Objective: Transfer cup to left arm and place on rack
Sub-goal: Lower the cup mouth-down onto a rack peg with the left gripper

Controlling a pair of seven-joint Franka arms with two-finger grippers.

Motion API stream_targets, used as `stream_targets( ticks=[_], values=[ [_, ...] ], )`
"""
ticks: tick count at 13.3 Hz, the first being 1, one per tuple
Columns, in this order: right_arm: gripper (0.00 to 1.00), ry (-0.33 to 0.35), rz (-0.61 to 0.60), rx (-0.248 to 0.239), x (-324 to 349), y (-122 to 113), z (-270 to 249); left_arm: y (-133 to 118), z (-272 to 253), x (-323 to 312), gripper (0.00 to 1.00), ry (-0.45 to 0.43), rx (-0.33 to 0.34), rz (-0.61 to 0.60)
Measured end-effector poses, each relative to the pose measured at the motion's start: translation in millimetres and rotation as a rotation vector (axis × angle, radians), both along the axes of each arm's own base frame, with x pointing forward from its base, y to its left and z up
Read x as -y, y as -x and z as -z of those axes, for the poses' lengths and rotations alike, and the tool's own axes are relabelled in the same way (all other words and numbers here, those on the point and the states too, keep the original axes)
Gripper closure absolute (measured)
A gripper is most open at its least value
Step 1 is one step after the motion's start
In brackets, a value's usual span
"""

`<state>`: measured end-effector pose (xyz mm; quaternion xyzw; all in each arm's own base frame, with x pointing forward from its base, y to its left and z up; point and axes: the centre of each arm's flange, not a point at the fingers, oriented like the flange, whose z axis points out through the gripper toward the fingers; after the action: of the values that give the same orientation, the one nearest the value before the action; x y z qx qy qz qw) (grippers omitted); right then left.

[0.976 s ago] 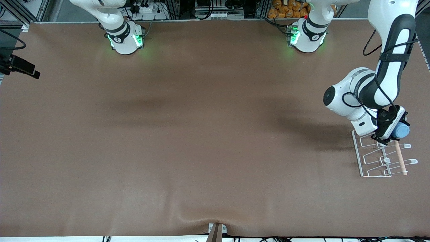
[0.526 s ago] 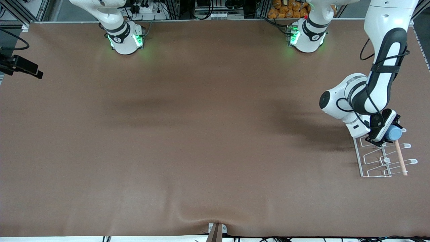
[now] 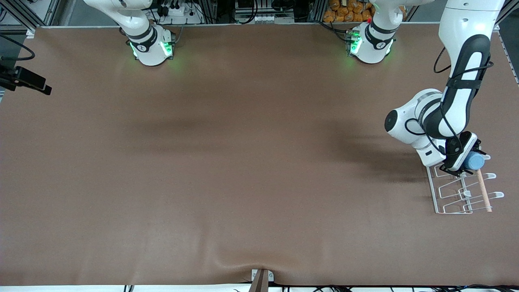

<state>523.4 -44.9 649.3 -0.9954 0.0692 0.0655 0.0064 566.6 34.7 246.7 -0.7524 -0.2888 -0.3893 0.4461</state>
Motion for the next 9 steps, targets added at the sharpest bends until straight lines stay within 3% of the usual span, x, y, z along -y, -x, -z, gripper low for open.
stream_targets(
  ticks=[1, 2, 9],
  values=[
    [0.00, 0.000, 0.000, 0.000, 0.0, 0.0, 0.0, 0.0, -0.1, 0.3, 0.03, -0.002, 0.000, 0.000],
    [0.00, 0.000, 0.000, 0.000, 0.0, 0.0, 0.0, 0.2, -0.5, 0.1, 0.00, -0.008, 0.001, -0.004],
    [0.00, 0.000, 0.000, 0.002, 0.0, -0.2, -0.1, -11.2, -31.4, 24.3, 0.00, -0.045, -0.027, 0.049]
  ],
)
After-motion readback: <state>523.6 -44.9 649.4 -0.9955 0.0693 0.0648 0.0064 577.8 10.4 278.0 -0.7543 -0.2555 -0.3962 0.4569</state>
